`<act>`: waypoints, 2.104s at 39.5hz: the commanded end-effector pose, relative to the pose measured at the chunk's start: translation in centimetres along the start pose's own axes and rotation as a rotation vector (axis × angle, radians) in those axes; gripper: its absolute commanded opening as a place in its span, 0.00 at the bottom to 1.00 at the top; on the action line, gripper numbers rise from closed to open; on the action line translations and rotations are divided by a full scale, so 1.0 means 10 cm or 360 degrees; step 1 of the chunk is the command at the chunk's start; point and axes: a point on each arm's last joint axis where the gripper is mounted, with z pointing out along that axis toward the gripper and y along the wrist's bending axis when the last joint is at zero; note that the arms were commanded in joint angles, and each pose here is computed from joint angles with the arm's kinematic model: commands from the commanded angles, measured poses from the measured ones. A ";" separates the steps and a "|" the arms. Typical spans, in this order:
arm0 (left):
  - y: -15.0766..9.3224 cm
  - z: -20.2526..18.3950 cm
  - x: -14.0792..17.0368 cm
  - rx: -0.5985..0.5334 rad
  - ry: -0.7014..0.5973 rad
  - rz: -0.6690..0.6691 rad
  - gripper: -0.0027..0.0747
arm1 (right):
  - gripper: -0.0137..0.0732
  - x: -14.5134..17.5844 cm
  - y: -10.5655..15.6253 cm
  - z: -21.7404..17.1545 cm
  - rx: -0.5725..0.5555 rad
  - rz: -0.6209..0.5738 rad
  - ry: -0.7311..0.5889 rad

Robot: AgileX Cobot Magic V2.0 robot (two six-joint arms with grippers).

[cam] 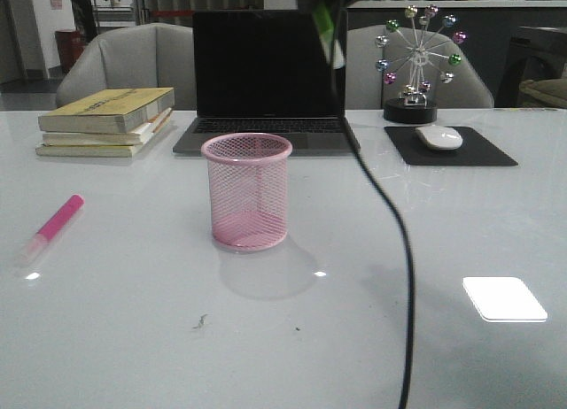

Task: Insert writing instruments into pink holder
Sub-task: 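Lift the green marker and carry it over the pink mesh holder, then lower the green marker into the holder and open the right gripper, then withdraw the right gripper away from the holder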

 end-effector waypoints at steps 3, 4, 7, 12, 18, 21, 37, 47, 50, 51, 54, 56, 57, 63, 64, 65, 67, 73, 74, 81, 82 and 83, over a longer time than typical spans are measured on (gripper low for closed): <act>0.00 -0.03 -0.21 -0.0006 -0.0201 0.0035 0.63 | 0.22 -0.19 0.28 -0.19 -0.0120 -0.0034 -0.0435; 0.00 -0.03 -0.21 -0.0006 -0.0201 0.0038 0.63 | 0.22 -0.15 0.29 -0.17 -0.0128 -0.0036 -0.0452; 0.00 -0.03 -0.21 -0.0006 -0.0201 0.0040 0.63 | 0.22 -0.05 0.35 -0.11 -0.0148 -0.0043 -0.0456; 0.00 -0.03 -0.21 -0.0006 -0.0202 0.0041 0.63 | 0.22 0.13 0.37 0.03 -0.0152 -0.0051 -0.0369; 0.00 -0.03 -0.21 -0.0006 -0.0202 0.0046 0.63 | 0.22 0.31 0.36 0.23 -0.0142 -0.0038 -0.0267; 0.00 -0.03 -0.21 -0.0006 -0.0202 0.0046 0.63 | 0.22 0.36 0.36 0.26 -0.0138 -0.0038 -0.0219; 0.00 -0.03 -0.21 -0.0006 -0.0202 0.0047 0.63 | 0.46 0.48 0.35 0.29 -0.0125 0.0011 -0.0041; 0.00 -0.03 -0.21 -0.0006 -0.0202 0.0047 0.63 | 0.71 0.49 0.35 0.28 -0.0123 -0.0005 0.0008; 0.00 -0.03 -0.21 -0.0006 -0.0202 0.0047 0.63 | 0.71 0.45 0.32 0.25 -0.0109 -0.0108 0.0034; 0.00 -0.03 -0.21 -0.0006 -0.0202 0.0047 0.63 | 0.71 0.42 0.31 0.21 -0.0100 -0.0138 0.0051; 0.00 -0.03 -0.21 -0.0006 -0.0202 0.0047 0.63 | 0.71 0.33 0.20 0.07 -0.0051 -0.0199 0.0124; 0.00 -0.03 -0.21 -0.0006 -0.0202 0.0047 0.63 | 0.71 0.27 0.11 -0.04 -0.0012 -0.0200 0.0158; 0.00 -0.03 -0.21 -0.0006 -0.0202 0.0047 0.63 | 0.71 0.24 0.07 -0.09 0.0005 -0.0192 0.0169; 0.00 -0.03 -0.21 -0.0006 -0.0202 0.0047 0.63 | 0.71 0.00 -0.28 -0.49 0.0141 -0.0095 0.0156; 0.00 -0.03 -0.21 -0.0006 -0.0204 0.0047 0.63 | 0.71 -0.04 -0.35 -0.57 0.0169 -0.0079 0.0148; 0.00 -0.03 -0.21 -0.0006 -0.0209 0.0047 0.63 | 0.71 -0.07 -0.42 -0.63 0.0199 -0.0063 0.0142; 0.00 -0.03 -0.22 -0.0007 -0.0221 0.0047 0.63 | 0.71 -0.12 -0.54 -0.77 0.0253 -0.0034 0.0142; 0.00 -0.04 -0.25 -0.0009 -0.0281 0.0047 0.63 | 0.71 -0.13 -0.89 -1.18 0.0421 0.0068 0.0215; 0.00 -0.04 -0.26 -0.0009 -0.0288 0.0047 0.63 | 0.71 -0.13 -0.95 -1.26 0.0452 0.0087 0.0220; 0.00 -0.04 -0.26 -0.0009 -0.0287 0.0047 0.63 | 0.71 0.06 -1.17 -1.85 0.0638 0.0177 0.0186; 0.00 -0.04 -0.26 -0.0009 -0.0287 0.0047 0.63 | 0.71 0.11 -1.19 -1.93 0.0665 0.0178 0.0183; 0.00 -0.04 -0.26 -0.0009 -0.0287 0.0047 0.63 | 0.71 0.15 -1.18 -2.03 0.0685 0.0172 0.0171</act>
